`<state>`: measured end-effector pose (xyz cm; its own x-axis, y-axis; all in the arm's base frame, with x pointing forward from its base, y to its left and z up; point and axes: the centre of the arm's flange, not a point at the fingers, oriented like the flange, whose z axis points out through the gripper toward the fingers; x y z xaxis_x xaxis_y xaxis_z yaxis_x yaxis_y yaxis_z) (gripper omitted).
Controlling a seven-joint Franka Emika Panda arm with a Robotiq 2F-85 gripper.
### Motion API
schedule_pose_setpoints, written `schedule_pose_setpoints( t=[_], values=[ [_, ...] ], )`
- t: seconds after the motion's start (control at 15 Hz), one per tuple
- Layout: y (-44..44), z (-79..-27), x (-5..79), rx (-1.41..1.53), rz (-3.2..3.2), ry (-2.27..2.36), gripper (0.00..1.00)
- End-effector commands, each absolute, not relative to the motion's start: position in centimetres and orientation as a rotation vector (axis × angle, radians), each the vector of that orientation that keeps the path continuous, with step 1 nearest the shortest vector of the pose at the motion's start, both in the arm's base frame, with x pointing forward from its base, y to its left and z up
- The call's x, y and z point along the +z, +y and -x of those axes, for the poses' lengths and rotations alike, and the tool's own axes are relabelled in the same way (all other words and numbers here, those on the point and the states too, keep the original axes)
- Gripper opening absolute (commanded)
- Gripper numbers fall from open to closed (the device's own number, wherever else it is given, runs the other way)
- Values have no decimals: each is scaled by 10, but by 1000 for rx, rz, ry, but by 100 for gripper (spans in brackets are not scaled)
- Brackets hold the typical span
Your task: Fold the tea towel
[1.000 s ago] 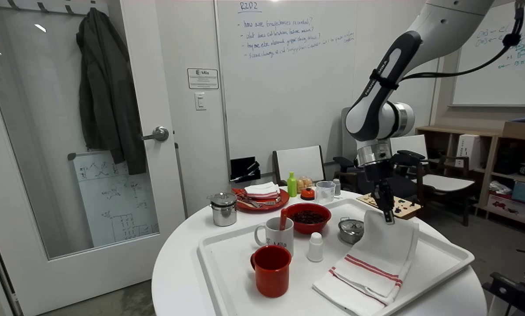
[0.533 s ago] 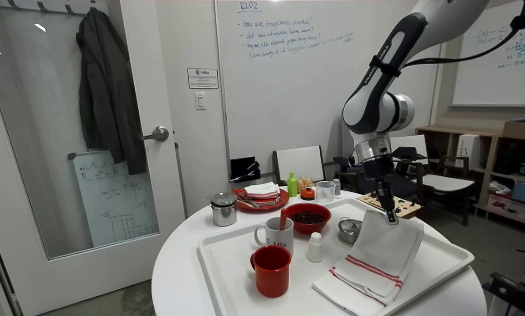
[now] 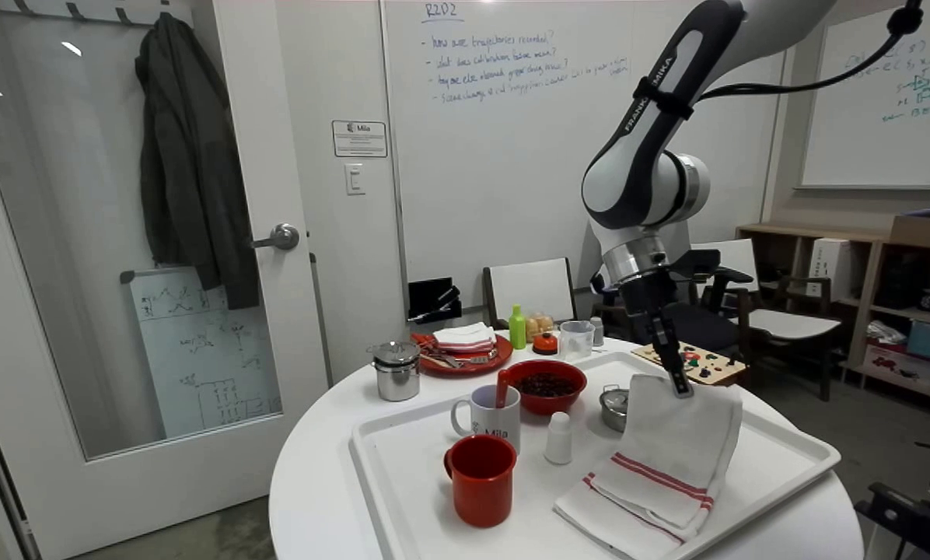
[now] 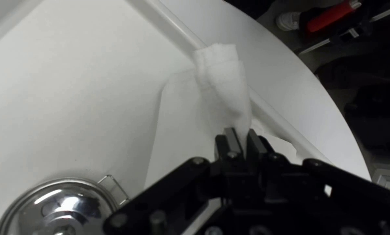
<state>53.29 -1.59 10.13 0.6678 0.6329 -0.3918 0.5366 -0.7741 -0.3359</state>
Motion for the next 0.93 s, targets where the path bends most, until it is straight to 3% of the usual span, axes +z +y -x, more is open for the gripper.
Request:
schedule_pose_setpoints(
  t=[0.0,0.87],
  values=[
    [5,-530,108,770,2650,-993,11],
    [60,-537,104,860,2523,-1105,11]
  ],
)
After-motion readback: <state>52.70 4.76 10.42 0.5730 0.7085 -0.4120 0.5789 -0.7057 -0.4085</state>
